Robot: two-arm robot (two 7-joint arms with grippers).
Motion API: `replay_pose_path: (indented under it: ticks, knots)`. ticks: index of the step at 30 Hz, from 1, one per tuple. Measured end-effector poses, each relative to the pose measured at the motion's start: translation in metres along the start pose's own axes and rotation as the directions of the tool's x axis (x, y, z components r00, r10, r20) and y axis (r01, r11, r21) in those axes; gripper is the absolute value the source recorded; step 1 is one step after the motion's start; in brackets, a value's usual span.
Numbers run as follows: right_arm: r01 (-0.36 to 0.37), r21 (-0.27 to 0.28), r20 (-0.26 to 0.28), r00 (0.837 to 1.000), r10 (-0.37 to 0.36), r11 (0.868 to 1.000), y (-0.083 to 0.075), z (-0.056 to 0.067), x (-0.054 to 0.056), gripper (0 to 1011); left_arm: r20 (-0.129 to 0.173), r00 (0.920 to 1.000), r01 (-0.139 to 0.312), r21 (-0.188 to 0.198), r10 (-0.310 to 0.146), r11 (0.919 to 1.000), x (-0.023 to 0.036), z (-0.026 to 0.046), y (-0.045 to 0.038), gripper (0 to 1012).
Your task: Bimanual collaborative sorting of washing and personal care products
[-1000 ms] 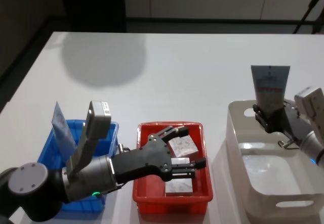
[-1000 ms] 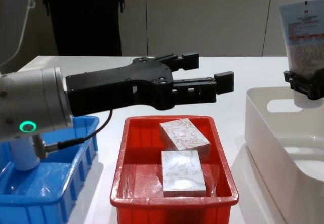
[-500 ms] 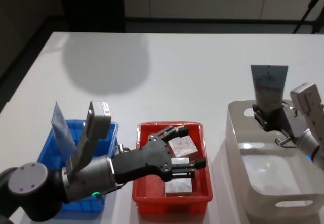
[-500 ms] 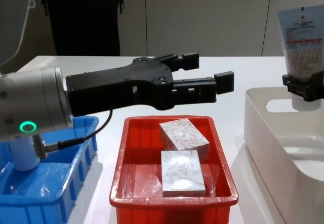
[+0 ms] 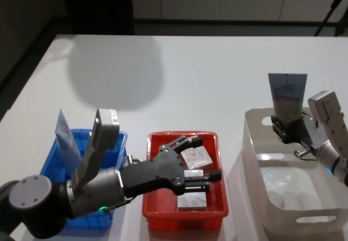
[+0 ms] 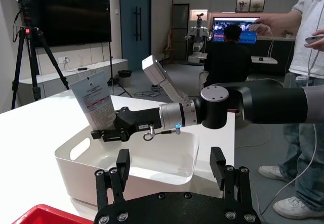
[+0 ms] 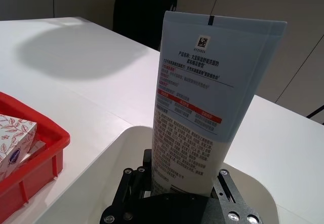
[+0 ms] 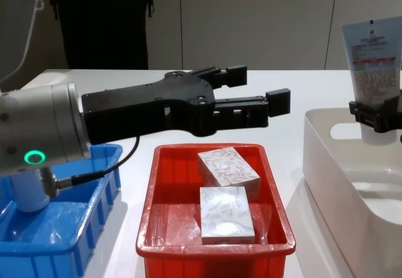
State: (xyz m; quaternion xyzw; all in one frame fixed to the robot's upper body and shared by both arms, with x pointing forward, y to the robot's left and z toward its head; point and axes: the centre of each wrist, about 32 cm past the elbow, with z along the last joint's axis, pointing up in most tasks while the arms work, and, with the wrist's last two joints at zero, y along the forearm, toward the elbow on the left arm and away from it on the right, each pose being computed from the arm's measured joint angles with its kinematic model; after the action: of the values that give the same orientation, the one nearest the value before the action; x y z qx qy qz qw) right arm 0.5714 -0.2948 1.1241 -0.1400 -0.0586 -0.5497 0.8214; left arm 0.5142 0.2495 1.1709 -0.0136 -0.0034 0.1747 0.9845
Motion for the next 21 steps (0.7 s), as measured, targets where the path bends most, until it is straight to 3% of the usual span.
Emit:
replay_pose_path:
  ticks: [21]
  knots:
    - [0.018,-0.058,0.008,1.000,-0.018,0.998,0.007,-0.011,-0.002,491,0.000,1.0000,0.000,0.000,0.000,1.0000,0.0000,0.0000,0.0000,1002]
